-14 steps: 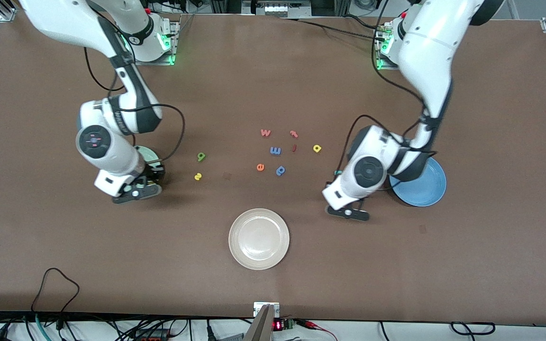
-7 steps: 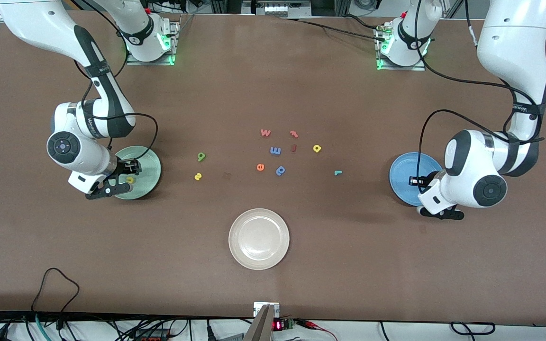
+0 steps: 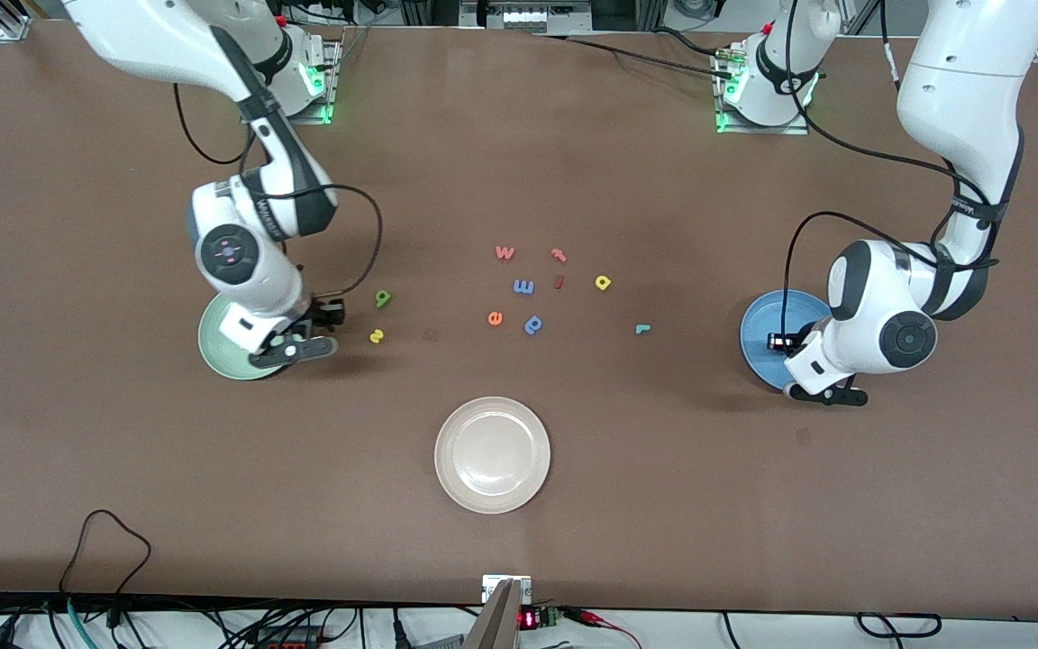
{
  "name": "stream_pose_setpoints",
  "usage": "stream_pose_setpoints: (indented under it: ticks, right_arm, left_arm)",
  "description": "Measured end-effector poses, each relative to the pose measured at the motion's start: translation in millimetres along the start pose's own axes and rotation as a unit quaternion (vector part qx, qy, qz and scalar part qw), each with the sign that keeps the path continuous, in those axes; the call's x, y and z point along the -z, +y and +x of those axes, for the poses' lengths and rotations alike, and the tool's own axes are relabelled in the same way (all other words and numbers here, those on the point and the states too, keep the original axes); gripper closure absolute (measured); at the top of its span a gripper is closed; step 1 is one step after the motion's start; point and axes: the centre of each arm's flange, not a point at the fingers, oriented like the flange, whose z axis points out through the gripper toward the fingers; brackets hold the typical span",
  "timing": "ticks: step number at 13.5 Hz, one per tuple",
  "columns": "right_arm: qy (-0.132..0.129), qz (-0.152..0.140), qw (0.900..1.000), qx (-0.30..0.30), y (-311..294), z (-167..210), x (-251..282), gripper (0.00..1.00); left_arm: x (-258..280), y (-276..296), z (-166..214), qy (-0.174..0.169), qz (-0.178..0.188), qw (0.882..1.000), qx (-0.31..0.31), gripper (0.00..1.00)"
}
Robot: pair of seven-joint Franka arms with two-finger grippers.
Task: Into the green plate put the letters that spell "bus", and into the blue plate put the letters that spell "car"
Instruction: 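Carry the u to the green plate and the c to the blue plate, then lower both grippers onto the yellow 2 and the teal L, closing them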
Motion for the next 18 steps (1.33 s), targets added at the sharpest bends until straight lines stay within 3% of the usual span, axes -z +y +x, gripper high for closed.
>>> stream_pose_setpoints:
  ticks: [2,3,8,12,18]
  right_arm:
    - [0.003,0.0,1.0,-0.014,-27,3,-3,0.52]
    - [0.005,0.001,1.0,-0.018,-34,5,-6,0.52]
    - [0.021,0.012,1.0,-0.02,-45,14,-40,0.52]
    - [0.021,0.013,0.999,-0.02,-47,17,-50,0.52]
    - [0.02,0.013,1.0,-0.013,-58,17,-54,0.52]
  left_arm:
    - [22,38,-3,0.013,-0.006,0.999,-0.03,0.21]
    - [27,61,-3,0.017,-0.009,0.999,-0.044,0.18]
    - [-2,166,-8,0.017,-0.009,0.997,-0.075,0.25]
    - [-33,229,-23,0.008,-0.002,0.999,-0.047,0.28]
    - [-42,233,-22,0.011,-0.002,0.999,-0.037,0.33]
